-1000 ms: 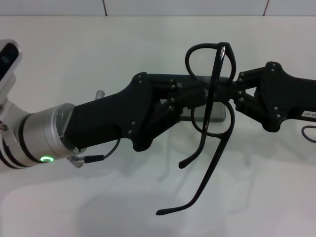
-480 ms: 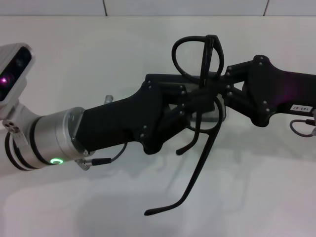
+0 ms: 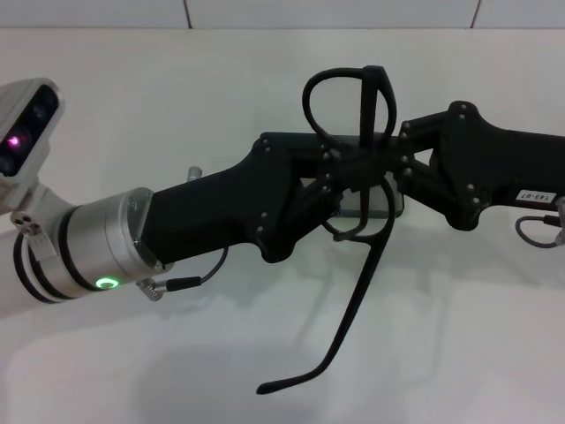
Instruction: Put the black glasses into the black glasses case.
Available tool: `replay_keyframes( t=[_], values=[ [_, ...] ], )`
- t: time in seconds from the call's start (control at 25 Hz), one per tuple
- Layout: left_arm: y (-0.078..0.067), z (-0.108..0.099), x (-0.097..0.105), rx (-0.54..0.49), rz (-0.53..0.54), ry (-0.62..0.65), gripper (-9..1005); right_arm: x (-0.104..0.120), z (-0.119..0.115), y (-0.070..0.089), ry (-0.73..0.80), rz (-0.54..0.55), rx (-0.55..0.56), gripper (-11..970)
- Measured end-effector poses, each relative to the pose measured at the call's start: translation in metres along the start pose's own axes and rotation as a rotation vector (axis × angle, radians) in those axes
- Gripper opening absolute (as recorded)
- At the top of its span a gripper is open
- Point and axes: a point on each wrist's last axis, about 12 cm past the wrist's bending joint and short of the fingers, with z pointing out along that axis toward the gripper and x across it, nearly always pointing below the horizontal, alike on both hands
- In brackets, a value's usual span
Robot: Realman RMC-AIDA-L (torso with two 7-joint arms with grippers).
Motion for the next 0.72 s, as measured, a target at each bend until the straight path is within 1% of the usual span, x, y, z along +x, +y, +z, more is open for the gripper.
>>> replay_keyframes(
  t=[0.36, 0.48, 0.6, 0.72],
  values=[
    [0.0023, 0.0000, 0.0000, -0.020, 0.004, 0.000, 54, 0.0007, 0.0011, 0.0006, 0.003, 0.002, -0.006, 49],
    [0.0015, -0.0002, -0.0005, -0.013, 0.003, -0.002, 54, 0.0018, -0.0004, 0.0004, 0.003, 0.000, 0.005, 48],
    [-0.0035, -0.0020, -0.0042, 0.031, 0.009, -0.021, 54, 0.0026, -0.0037, -0.0001, -0.008, 0.000, 0.024, 48],
    [-0.0057, -0.0037, -0.0053, 0.043, 0.010, -0.029, 54, 0.0013, -0.0085, -0.0005, -0.042, -0.009, 0.048, 47]
  ],
)
